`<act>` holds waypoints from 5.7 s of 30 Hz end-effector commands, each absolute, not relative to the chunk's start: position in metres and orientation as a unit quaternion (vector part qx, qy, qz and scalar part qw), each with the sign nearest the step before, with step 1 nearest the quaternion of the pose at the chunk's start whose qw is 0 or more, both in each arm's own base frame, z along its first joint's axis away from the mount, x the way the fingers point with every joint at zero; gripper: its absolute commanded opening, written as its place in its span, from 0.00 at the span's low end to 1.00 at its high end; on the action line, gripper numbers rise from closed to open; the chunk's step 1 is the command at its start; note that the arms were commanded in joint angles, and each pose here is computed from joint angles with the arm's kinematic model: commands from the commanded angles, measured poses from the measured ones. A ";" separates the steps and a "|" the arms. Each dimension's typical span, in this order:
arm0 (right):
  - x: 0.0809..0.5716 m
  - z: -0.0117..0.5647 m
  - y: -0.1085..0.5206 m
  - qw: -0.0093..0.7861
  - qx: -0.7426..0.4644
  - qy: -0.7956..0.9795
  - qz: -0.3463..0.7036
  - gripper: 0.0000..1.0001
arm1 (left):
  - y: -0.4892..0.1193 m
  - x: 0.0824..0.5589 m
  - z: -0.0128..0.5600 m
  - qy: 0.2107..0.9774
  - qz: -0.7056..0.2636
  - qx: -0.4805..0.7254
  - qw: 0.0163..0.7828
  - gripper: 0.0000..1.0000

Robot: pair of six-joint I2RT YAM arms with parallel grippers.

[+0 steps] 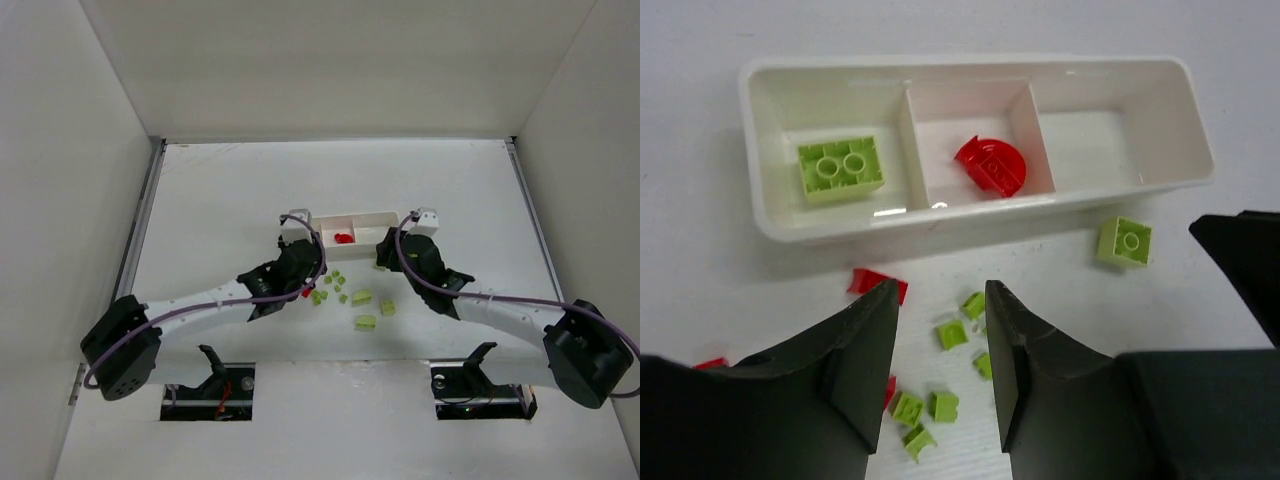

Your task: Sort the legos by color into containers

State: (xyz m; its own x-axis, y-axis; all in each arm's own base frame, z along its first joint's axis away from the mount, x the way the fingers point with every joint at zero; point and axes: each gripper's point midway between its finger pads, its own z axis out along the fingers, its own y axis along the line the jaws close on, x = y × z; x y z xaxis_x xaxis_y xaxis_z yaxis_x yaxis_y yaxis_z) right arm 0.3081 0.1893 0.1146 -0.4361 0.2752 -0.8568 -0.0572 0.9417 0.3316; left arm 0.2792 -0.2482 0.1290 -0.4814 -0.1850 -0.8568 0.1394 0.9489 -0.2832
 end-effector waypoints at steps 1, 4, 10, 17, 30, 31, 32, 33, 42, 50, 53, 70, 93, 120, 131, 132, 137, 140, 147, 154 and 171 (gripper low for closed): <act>0.311 0.115 0.182 0.528 0.083 0.835 0.130 0.66 | -0.235 0.265 0.132 0.840 -0.169 -0.036 0.514 0.38; 0.304 0.100 0.179 0.507 0.089 0.848 0.124 0.71 | -0.240 0.251 0.124 0.845 -0.182 -0.014 0.503 0.39; 0.304 0.081 0.194 0.476 0.068 0.868 0.127 0.72 | -0.226 0.237 0.106 0.851 -0.167 -0.007 0.498 0.41; 0.315 0.063 0.203 0.460 0.066 0.879 0.106 0.76 | -0.170 0.242 0.092 0.860 -0.102 -0.052 0.497 0.46; 0.318 0.053 0.193 0.451 0.080 0.886 0.070 0.28 | -0.132 0.236 0.059 0.886 -0.048 -0.078 0.455 0.48; 0.313 0.060 0.192 0.457 0.078 0.883 0.072 0.26 | -0.131 0.235 0.058 0.888 -0.045 -0.077 0.452 0.48; 0.307 0.067 0.195 0.458 0.071 0.883 0.078 0.26 | -0.130 0.235 0.057 0.888 -0.044 -0.077 0.451 0.48; 0.301 0.074 0.198 0.460 0.064 0.882 0.085 0.26 | -0.130 0.234 0.055 0.889 -0.042 -0.077 0.449 0.49; 0.299 0.167 0.269 0.507 0.000 0.837 0.208 0.27 | -0.132 0.237 0.042 0.893 -0.033 -0.076 0.442 0.48; 0.336 0.177 0.353 0.496 -0.054 0.822 0.276 0.29 | -0.139 0.245 0.037 0.890 -0.039 -0.081 0.446 0.46; 0.347 0.171 0.372 0.488 -0.060 0.824 0.281 0.29 | -0.140 0.246 0.036 0.890 -0.039 -0.081 0.447 0.46; 0.356 0.179 0.381 0.495 -0.049 0.815 0.297 0.67 | -0.140 0.251 0.027 0.896 -0.019 -0.082 0.436 0.42; 0.299 0.139 0.188 0.530 0.083 0.816 0.217 0.32 | -0.246 0.293 0.161 0.837 -0.171 -0.046 0.518 0.15; 0.290 0.129 0.206 0.527 0.051 0.819 0.221 0.40 | -0.310 0.381 0.146 0.851 -0.173 -0.012 0.496 0.33; 0.265 0.134 0.252 0.496 -0.028 0.829 0.255 0.30 | -0.253 0.261 0.114 0.872 -0.136 -0.010 0.470 0.24; 0.265 0.132 0.253 0.493 -0.028 0.832 0.254 0.30 | -0.249 0.253 0.109 0.876 -0.133 -0.013 0.464 0.24; 0.256 0.125 0.262 0.477 -0.036 0.839 0.259 0.32 | -0.227 0.214 0.078 0.897 -0.118 -0.044 0.424 0.25; 0.252 0.126 0.267 0.473 -0.037 0.839 0.266 0.33 | -0.226 0.198 0.066 0.905 -0.120 -0.062 0.404 0.28; 0.245 0.126 0.276 0.466 -0.047 0.841 0.270 0.36 | -0.239 0.194 0.052 0.911 -0.114 -0.052 0.392 0.37; 0.245 0.123 0.276 0.463 -0.051 0.844 0.265 0.37 | -0.245 0.202 0.042 0.912 -0.115 -0.052 0.390 0.41; 0.244 0.125 0.277 0.465 -0.057 0.842 0.267 0.37 | -0.252 0.205 0.029 0.917 -0.102 -0.038 0.383 0.26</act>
State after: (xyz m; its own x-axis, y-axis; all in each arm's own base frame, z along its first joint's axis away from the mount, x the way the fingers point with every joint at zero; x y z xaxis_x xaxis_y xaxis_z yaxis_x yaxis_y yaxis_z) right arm 0.2401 0.2658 0.1051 -0.5831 0.1266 -0.8025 -0.3231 0.8702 0.3720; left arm 0.1982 -0.2448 0.0205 -0.7192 -0.1311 -0.6823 0.0100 0.9800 -0.1989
